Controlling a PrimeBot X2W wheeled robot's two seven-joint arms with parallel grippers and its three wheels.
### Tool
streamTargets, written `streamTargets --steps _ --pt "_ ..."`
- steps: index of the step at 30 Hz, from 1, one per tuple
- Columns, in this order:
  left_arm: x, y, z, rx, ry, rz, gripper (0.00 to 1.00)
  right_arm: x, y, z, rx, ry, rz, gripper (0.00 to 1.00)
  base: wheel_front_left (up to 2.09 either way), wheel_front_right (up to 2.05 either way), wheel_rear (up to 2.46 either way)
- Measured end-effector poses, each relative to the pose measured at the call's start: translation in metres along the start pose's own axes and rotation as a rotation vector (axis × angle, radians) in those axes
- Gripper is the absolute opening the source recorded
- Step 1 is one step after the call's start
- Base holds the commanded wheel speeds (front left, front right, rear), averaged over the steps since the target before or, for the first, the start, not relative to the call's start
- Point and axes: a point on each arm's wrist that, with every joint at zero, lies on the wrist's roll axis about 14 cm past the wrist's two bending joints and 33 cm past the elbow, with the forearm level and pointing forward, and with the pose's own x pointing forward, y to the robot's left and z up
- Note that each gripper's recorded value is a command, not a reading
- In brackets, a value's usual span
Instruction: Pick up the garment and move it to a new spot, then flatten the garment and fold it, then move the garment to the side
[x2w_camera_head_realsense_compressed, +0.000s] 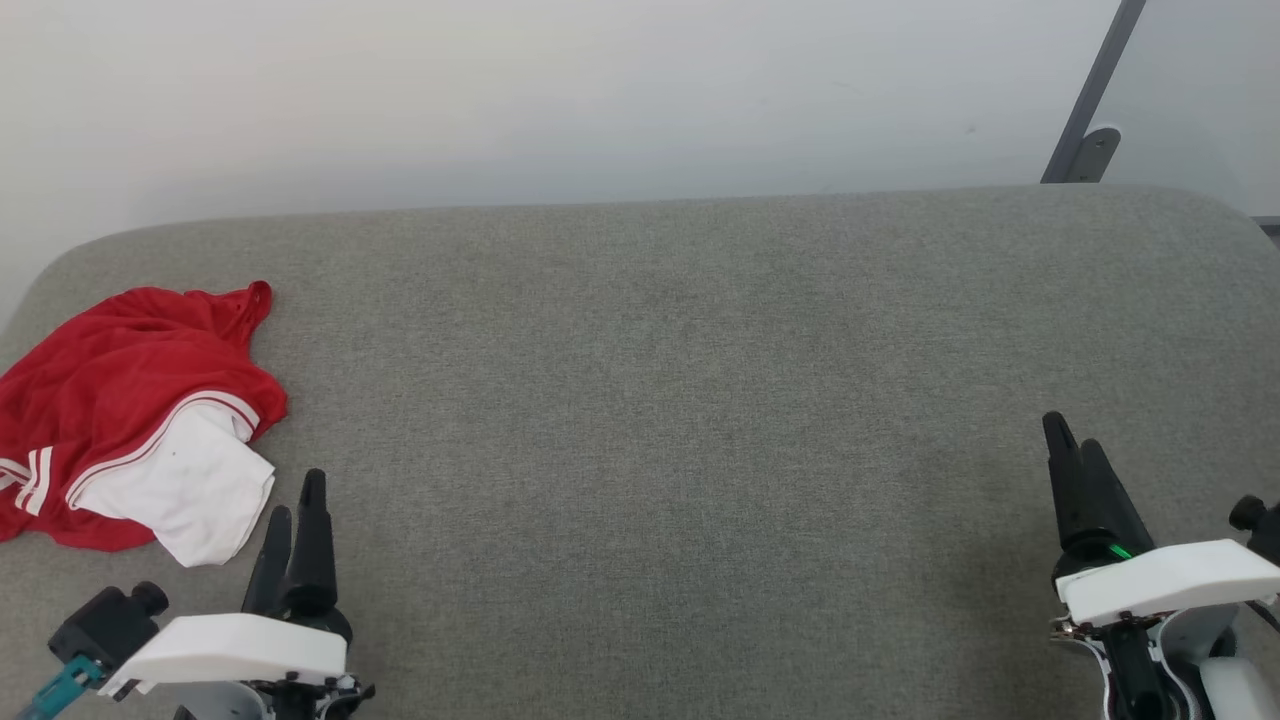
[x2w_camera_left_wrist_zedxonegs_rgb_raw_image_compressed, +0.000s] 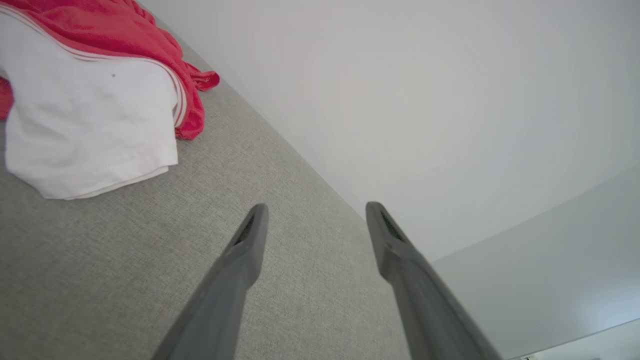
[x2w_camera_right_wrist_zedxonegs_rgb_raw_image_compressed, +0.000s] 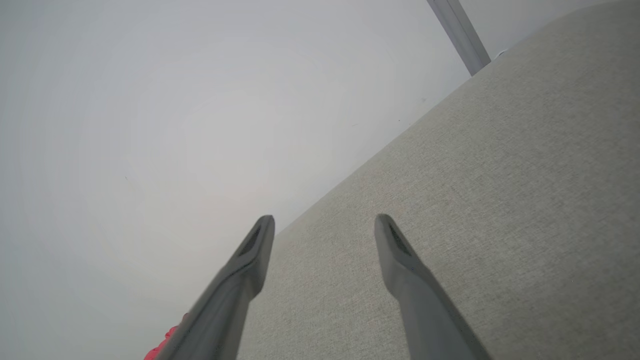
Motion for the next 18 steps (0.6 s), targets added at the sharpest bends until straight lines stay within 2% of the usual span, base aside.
streamTargets --steps 18 --pt "-0.004 -0.002 -0.010 0.274 0.015 -0.003 1.00 0.002 0.003 0.000 -0.368 0.000 0.031 1.00 0.00 0.00 0.00"
